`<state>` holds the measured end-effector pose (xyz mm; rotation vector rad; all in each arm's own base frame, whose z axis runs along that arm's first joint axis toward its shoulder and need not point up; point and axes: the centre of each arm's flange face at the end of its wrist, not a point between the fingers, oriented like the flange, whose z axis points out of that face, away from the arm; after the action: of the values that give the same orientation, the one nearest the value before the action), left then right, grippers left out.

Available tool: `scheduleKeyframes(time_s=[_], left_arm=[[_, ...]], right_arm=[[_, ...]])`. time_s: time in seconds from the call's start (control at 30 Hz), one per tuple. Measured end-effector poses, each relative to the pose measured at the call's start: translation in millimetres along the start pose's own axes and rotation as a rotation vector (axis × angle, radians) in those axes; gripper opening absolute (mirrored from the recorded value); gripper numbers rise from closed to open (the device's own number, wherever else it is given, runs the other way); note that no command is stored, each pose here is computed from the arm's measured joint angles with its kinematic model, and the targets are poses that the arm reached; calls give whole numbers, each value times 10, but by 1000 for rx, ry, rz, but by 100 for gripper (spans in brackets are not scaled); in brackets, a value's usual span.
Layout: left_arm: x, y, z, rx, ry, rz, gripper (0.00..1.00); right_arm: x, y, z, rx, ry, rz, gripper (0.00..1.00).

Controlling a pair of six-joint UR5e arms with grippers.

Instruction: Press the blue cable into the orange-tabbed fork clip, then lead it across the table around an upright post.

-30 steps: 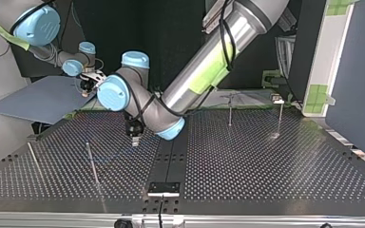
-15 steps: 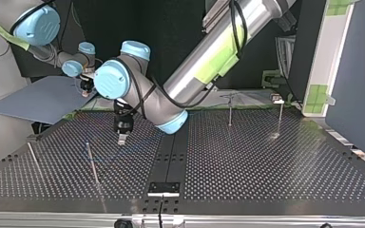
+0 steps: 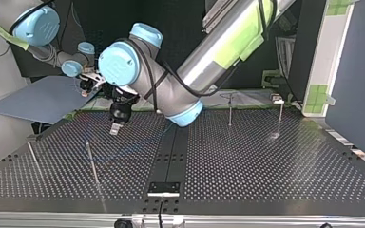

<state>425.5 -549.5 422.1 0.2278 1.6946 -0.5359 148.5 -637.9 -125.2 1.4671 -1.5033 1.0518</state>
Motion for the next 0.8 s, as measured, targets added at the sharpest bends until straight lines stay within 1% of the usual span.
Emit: scheduleKeyframes(time_s=[0.17,0.3,0.4,0.57,0.8], left_arm=[[-188,-41,-124,44,-15,35,100],[-306,-85,-145,82,-31,66,100],[-344,-109,-144,108,-34,76,100],[-356,-93,-128,118,-32,63,100],[-280,-64,-108,118,-20,24,100]], right_arm=[[-4,-4,-4,2,-4,-1,0],[-8,-13,-8,9,-7,-2,0],[-12,-18,-12,12,-11,-2,0],[-16,-27,-16,14,-13,-3,0],[-15,-16,-14,13,-13,0,0]])
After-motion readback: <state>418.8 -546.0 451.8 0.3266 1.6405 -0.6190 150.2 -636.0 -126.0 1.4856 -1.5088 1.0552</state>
